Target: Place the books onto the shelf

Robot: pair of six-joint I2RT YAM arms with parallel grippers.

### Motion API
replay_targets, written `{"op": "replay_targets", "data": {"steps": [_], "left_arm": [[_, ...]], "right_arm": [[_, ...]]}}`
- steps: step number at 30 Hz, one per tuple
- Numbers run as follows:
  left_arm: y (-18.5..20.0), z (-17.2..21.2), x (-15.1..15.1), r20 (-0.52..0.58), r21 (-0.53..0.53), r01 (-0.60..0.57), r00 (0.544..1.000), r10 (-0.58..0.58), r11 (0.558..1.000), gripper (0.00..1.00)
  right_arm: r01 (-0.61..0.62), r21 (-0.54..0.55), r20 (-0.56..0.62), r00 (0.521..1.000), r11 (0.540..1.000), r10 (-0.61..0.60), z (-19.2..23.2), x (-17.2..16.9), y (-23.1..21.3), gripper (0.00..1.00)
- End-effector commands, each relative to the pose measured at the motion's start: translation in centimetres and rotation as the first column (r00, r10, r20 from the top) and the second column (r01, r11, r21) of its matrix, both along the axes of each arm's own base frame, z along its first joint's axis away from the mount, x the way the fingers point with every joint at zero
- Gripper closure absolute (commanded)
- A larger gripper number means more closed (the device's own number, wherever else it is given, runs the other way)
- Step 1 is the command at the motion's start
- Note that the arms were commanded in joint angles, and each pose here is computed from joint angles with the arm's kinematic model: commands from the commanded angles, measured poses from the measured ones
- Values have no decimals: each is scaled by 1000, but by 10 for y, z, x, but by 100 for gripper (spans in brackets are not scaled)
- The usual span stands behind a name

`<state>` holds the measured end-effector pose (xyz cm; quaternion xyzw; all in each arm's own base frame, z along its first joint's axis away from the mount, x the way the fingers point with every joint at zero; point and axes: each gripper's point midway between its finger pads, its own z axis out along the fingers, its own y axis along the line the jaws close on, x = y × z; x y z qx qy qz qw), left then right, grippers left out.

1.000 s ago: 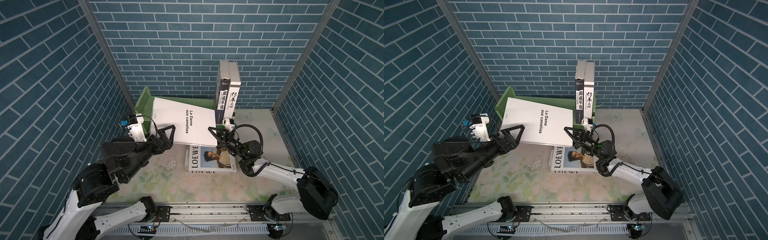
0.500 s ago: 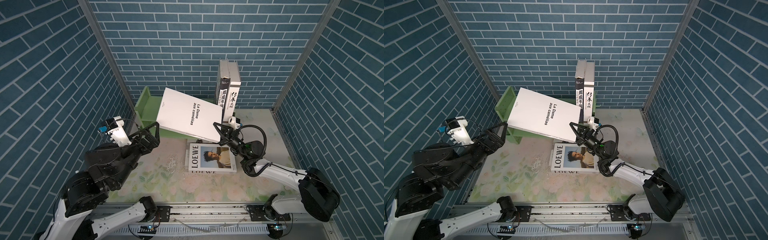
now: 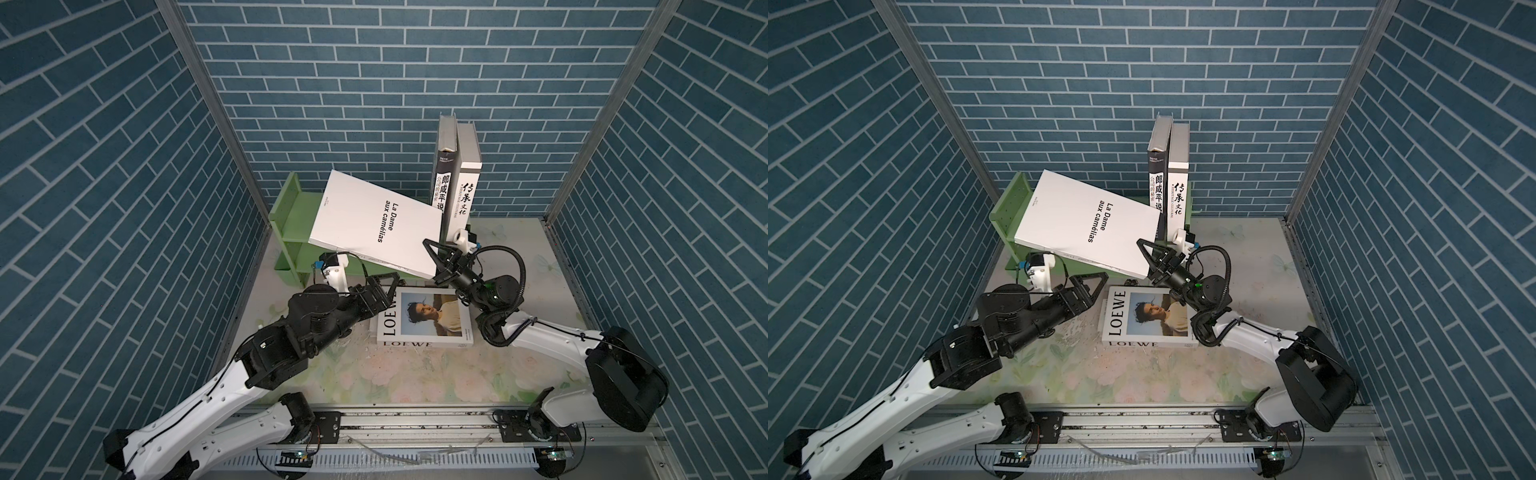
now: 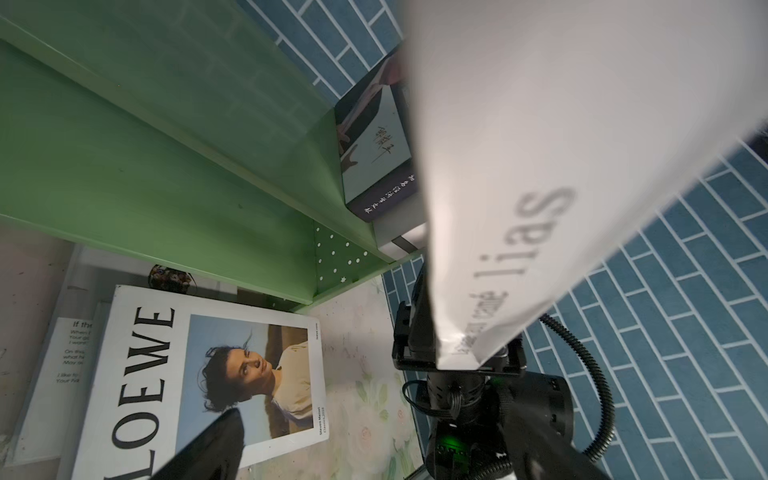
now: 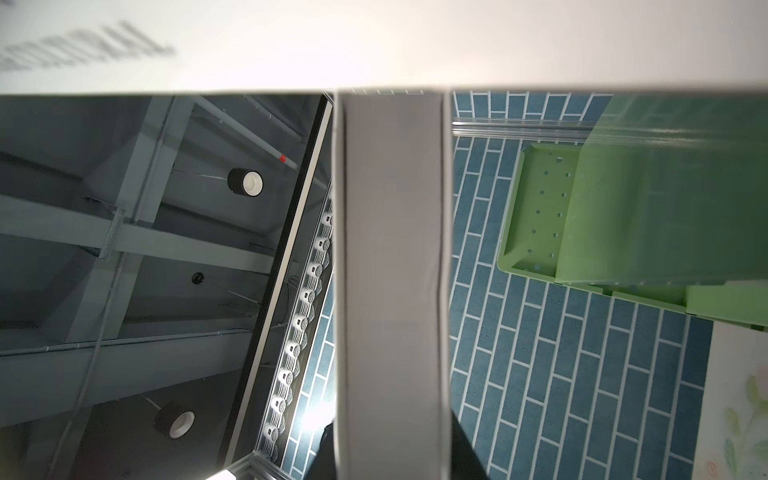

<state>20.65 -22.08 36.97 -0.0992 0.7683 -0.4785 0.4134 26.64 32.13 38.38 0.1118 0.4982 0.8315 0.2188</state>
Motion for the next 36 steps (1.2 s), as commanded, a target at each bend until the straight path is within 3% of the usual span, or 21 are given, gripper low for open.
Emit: {"op": "replay_targets", "data": {"steps": [1,8,15,25,32,36], "left_arm": [[-1,38,-11,64,-73,57,997,-52,996,0],[-1,63,-5,179,-102,38,984,-20,994,1],[16,62,6,191,-76,-73,978,87,994,4],[11,85,23,310,-101,-130,938,155,986,34],[11,73,26,280,-107,-145,945,170,984,31],[14,78,27,305,-120,-162,933,191,980,45]], "right_arm": [[12,94,88,996,996,-20,36,-12,-16,77],[29,71,98,995,997,-36,37,-13,-17,76],[28,68,122,992,997,-37,47,-18,-17,76],[6,59,121,993,998,-13,49,-24,-8,76],[4,74,131,991,997,-14,55,-25,-9,76],[-1,76,128,992,997,-9,55,-26,-8,76]]}}
